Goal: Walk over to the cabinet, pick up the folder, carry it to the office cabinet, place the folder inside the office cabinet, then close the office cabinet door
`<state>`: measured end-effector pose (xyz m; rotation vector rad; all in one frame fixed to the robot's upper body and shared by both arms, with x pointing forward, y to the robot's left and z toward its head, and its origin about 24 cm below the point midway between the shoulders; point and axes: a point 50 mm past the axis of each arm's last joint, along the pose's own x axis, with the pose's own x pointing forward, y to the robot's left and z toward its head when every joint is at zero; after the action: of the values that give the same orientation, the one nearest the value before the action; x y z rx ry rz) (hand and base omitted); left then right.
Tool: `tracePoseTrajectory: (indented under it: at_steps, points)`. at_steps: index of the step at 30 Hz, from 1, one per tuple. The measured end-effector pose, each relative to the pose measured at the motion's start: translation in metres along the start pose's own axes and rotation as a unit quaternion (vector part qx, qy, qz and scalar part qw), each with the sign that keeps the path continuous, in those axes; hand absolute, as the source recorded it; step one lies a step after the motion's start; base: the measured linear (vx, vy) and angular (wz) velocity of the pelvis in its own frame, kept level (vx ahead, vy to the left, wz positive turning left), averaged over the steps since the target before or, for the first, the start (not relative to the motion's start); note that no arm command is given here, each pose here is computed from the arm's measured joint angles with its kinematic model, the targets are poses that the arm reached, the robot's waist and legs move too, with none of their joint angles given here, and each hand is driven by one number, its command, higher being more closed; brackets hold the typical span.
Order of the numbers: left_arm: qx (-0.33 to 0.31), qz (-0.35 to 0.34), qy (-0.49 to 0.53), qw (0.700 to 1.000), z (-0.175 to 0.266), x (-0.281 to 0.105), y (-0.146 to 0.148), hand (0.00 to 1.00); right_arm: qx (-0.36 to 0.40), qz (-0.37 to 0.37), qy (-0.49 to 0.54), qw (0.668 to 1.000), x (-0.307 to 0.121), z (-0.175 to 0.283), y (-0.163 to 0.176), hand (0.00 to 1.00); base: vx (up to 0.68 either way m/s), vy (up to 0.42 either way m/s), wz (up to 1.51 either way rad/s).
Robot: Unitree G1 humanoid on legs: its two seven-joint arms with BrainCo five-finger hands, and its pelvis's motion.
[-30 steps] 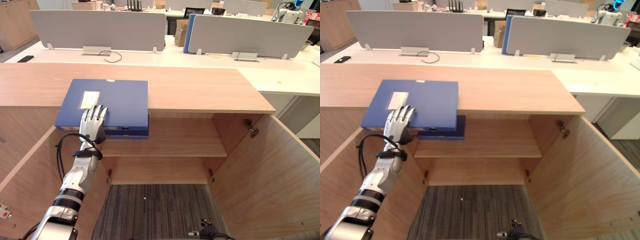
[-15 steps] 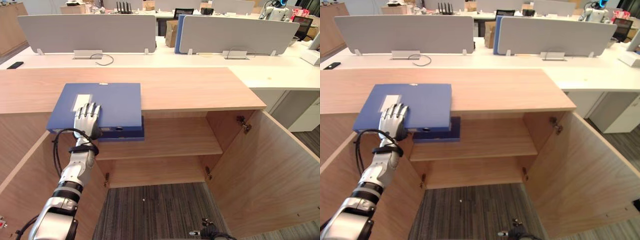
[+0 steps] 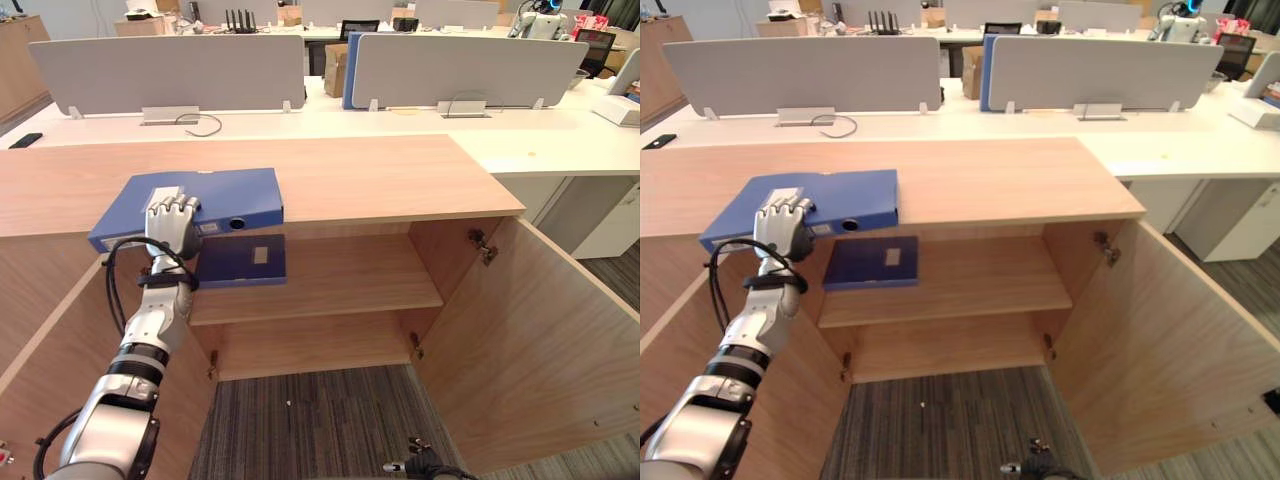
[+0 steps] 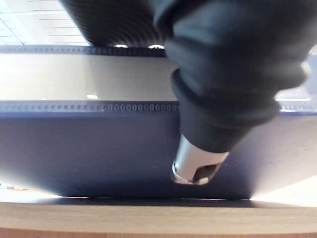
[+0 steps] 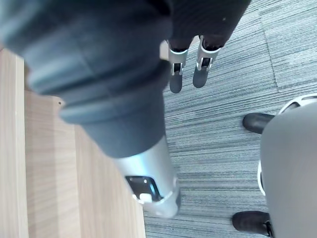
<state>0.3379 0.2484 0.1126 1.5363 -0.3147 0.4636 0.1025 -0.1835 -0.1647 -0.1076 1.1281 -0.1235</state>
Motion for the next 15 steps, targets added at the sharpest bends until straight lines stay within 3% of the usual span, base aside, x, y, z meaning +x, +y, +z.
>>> tracePoseTrajectory:
  at_steps: [12,15]
  points:
    - [0.002,0.011,0.003,1.0,0.0,0.003,0.002,1.0,0.0,-0.007,0.001,1.0,0.0,-0.001,-0.004,0.0,0.0,0.003,-0.01]
    - [-0.037,0.039,0.01,0.999,0.01,0.003,0.013,1.0,0.022,-0.01,-0.006,1.0,0.0,0.004,-0.004,0.0,0.0,0.0,0.0]
